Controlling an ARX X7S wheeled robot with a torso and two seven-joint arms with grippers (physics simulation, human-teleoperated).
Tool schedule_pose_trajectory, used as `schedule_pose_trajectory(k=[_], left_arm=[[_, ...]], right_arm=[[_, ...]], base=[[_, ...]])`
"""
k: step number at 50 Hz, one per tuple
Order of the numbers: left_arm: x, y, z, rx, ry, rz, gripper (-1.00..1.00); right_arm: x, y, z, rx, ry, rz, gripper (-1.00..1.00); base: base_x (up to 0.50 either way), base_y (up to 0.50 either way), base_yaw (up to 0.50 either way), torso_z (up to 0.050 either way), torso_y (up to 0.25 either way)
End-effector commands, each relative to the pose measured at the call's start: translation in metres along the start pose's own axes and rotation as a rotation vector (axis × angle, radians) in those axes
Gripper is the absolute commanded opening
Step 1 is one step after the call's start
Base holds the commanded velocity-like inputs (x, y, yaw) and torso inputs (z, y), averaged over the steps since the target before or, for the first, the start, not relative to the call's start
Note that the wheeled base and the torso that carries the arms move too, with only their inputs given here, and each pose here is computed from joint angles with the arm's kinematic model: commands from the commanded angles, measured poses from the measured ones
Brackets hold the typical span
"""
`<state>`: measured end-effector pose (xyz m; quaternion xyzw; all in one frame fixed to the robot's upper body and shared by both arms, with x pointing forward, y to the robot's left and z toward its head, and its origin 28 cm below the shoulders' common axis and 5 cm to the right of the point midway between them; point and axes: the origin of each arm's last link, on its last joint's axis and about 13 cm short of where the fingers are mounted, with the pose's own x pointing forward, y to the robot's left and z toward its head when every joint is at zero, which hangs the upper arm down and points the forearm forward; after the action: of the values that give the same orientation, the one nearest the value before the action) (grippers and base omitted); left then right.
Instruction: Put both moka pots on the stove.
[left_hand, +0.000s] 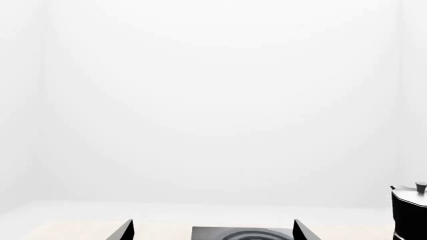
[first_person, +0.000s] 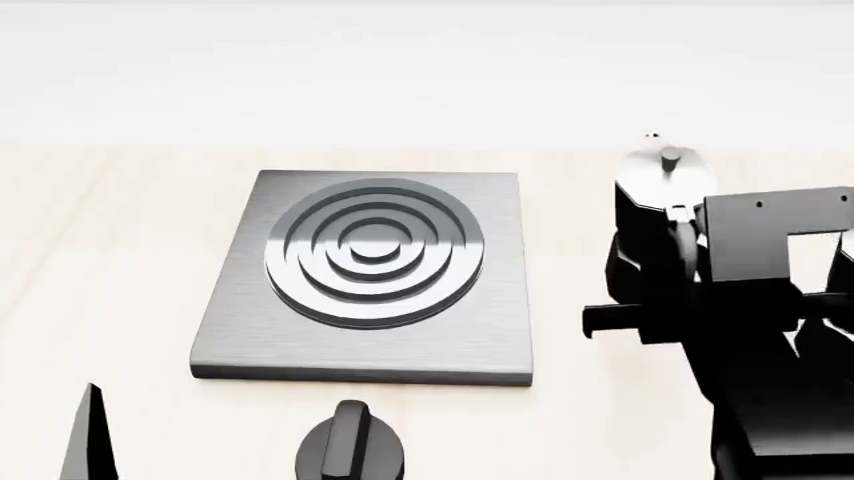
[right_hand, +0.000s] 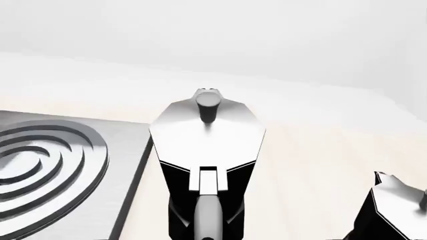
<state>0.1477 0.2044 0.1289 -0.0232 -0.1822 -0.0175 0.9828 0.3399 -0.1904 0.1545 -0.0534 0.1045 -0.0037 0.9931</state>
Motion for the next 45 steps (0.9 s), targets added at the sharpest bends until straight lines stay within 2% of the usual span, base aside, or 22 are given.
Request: schedule_pose_trajectory(k=[1,13,29,45], left_arm=[[0.0,0.0,0.0,0.001,0.003,0.0,1.0],[0.0,0.001,-0.001,0.004,0.011,-0.005,1.0],[0.0,0.001,-0.001,0.002,0.012,-0.009,1.0],[0.001,0.002,-0.001,0.003,0.01,-0.007,1.0]], right_arm=[[-0.011,0.012,0.035,-0.039,-0.155,0.025,-1.0],[-0.004,0.036,0.063,-0.059,-0.207,0.106,-1.0],[0.026,0.073,0.072,-0.094,-0.185,0.201,-1.0],[0.04,0.104,0.078,-0.028,-0.21,0.296,-1.0]], base=[[0.0,0.0,0.0,0.0,0.0],[0.0,0.0,0.0,0.0,0.001],[0.0,0.0,0.0,0.0,0.001],[0.0,0.0,0.0,0.0,0.001]])
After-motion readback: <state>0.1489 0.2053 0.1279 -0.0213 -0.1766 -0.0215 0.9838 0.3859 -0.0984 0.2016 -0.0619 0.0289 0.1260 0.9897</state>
